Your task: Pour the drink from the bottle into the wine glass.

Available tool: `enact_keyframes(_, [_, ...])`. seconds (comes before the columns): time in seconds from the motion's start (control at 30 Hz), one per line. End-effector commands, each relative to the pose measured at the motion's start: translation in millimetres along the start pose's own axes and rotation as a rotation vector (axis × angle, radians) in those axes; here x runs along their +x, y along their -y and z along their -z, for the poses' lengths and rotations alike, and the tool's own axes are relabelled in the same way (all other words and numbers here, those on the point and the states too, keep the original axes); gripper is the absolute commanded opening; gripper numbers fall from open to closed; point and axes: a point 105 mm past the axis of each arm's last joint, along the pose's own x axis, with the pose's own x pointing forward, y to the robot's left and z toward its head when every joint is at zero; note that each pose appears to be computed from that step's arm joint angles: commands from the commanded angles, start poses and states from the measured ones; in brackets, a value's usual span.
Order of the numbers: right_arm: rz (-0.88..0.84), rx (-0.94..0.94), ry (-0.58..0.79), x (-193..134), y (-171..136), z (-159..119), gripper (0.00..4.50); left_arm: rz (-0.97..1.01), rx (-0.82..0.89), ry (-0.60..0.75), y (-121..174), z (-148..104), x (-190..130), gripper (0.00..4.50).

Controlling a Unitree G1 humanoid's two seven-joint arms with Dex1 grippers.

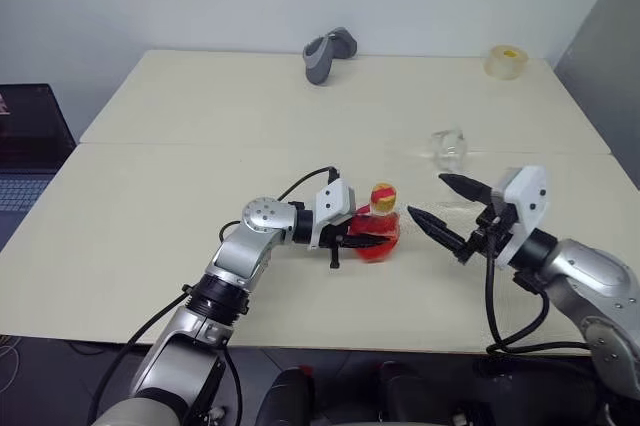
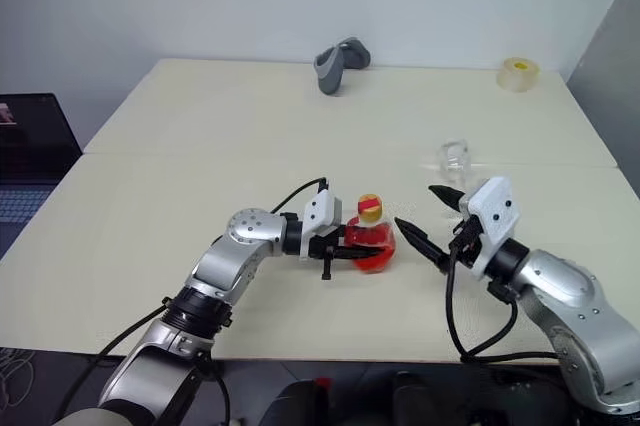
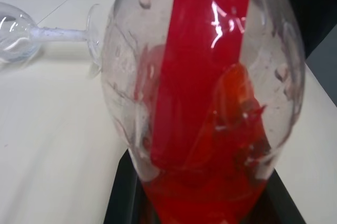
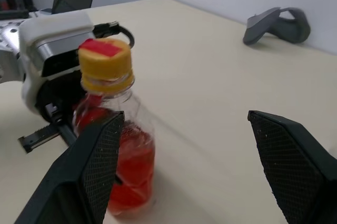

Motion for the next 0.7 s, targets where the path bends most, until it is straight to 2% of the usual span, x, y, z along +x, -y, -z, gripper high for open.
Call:
enact_keyframes(0.03, [-0.076,-0.025,0.045,-0.7,-15.2,-15.3,3.99,0.002,0.052,0.036,-2.9,-13.3,-0.6,0.77])
enact_keyframes(0.2, [-0.114,-0.019,0.092,15.4,-27.9,-27.4,3.99,0.001,0.052,0.034,-2.9,-13.4,-0.3,0.77])
enact_keyframes(0.37, [-0.067,-0.05,0.137,34.7,-21.9,-39.3,3.99,0.0,0.053,0.035,-2.8,-13.5,0.1,0.77])
enact_keyframes(0.7, [-0.023,-0.129,0.104,42.4,-12.8,-36.1,3.99,-0.004,0.05,0.037,-2.9,-13.4,0.5,0.77])
